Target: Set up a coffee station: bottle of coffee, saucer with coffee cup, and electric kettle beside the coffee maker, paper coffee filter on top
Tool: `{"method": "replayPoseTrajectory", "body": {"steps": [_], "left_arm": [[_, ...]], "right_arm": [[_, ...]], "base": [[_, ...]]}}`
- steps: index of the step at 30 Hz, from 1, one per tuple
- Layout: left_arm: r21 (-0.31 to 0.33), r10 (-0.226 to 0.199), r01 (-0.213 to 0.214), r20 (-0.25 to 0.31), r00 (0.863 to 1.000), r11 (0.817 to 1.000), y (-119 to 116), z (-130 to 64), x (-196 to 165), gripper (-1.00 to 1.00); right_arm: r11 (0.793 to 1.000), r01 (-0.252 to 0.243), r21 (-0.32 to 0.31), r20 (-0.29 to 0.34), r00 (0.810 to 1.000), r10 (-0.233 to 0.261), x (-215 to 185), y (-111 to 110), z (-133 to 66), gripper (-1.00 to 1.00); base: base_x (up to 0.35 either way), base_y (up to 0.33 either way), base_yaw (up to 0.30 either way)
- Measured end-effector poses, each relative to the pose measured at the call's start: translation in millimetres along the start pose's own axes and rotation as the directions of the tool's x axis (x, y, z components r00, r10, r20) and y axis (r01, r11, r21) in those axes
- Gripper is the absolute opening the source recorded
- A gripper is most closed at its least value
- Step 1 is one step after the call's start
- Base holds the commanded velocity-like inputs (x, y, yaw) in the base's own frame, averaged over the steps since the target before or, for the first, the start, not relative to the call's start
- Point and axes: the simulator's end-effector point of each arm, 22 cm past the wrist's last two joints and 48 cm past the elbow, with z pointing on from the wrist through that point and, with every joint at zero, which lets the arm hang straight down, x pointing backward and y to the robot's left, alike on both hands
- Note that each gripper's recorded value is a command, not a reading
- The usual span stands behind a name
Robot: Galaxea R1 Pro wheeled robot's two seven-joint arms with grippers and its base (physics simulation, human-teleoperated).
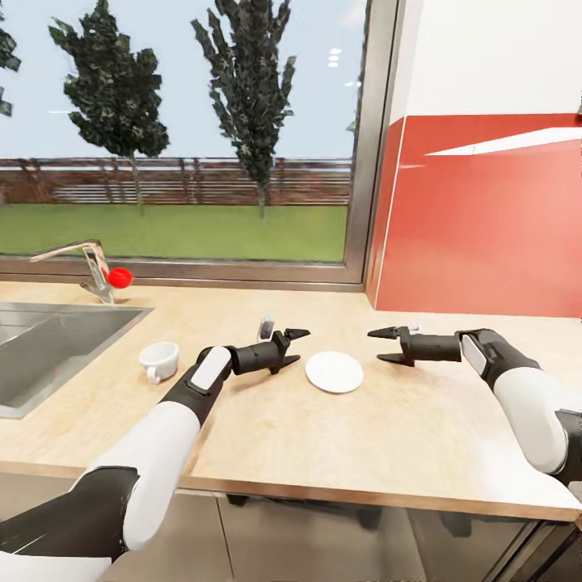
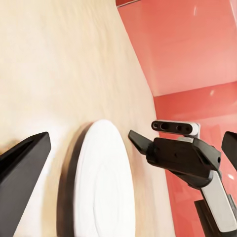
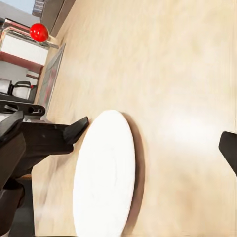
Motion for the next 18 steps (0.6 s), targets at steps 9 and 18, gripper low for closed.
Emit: {"method": "replayPoseTrajectory", "body": {"steps": [9, 18], "left_arm": [[0.001, -0.001, 0.001, 0.001, 1.000, 1.000, -0.1, 0.0, 0.0, 1.00], [0.001, -0.002, 0.002, 0.000, 1.000, 1.000, 0.1, 0.2, 0.0, 1.00]], "right_arm": [[1.000, 0.000, -0.002, 0.001, 1.000, 0.000, 0.0, 0.8, 0.8, 1.00], [1.000, 0.001, -0.002, -0.001, 1.000, -0.001, 0.5, 0.7, 2.2, 1.00]], "base": [[-0.026, -0.021, 0.000], [-0.067, -0.001, 0.000]]}}
